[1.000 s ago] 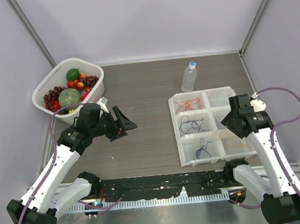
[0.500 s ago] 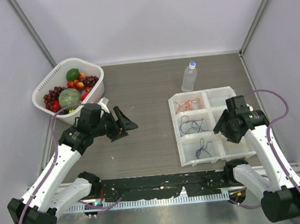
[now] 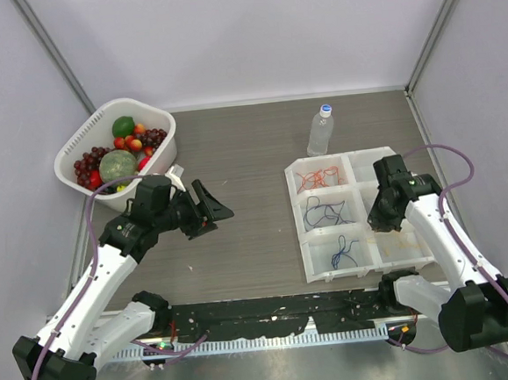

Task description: Untangle the cables

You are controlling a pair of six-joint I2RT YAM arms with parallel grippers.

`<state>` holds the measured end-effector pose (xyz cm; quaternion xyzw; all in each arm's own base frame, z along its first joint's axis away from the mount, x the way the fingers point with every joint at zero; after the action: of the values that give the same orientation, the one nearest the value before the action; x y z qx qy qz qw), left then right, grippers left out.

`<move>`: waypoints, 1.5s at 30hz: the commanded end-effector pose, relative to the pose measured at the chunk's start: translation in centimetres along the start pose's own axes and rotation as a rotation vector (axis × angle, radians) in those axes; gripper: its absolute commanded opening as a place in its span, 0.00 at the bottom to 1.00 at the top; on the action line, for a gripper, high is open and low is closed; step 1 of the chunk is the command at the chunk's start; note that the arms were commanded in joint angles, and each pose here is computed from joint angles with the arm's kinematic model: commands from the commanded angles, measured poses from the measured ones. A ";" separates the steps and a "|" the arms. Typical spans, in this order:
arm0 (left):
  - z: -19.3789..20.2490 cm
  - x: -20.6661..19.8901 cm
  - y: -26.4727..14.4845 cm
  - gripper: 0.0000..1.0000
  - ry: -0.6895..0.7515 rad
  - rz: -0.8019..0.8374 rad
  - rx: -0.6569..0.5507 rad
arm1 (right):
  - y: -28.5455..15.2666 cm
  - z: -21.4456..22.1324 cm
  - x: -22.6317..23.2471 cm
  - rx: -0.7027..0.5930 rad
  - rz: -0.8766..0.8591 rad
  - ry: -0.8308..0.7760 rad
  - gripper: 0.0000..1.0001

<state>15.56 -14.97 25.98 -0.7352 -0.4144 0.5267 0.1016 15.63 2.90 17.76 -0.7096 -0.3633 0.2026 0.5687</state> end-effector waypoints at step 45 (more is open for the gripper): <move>0.4 -0.6 -1.8 0.73 0.070 0.045 -0.022 | -7.5 -2.2 1.6 -0.197 -0.327 0.000 0.76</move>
<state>14.20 -14.13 26.61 -0.7480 -0.4156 0.5079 0.0992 14.81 1.15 21.88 -0.7849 -0.3127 0.1155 0.5223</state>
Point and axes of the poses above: each gripper's point midway between its finger pads, its own y axis out along the fingers, its own x axis along the line the jaws close on, z = x × y, the point moved 8 cm from there along -y, back along the fingers, and after that the axes turned 11 degrees about y, right-handed, at the moved point
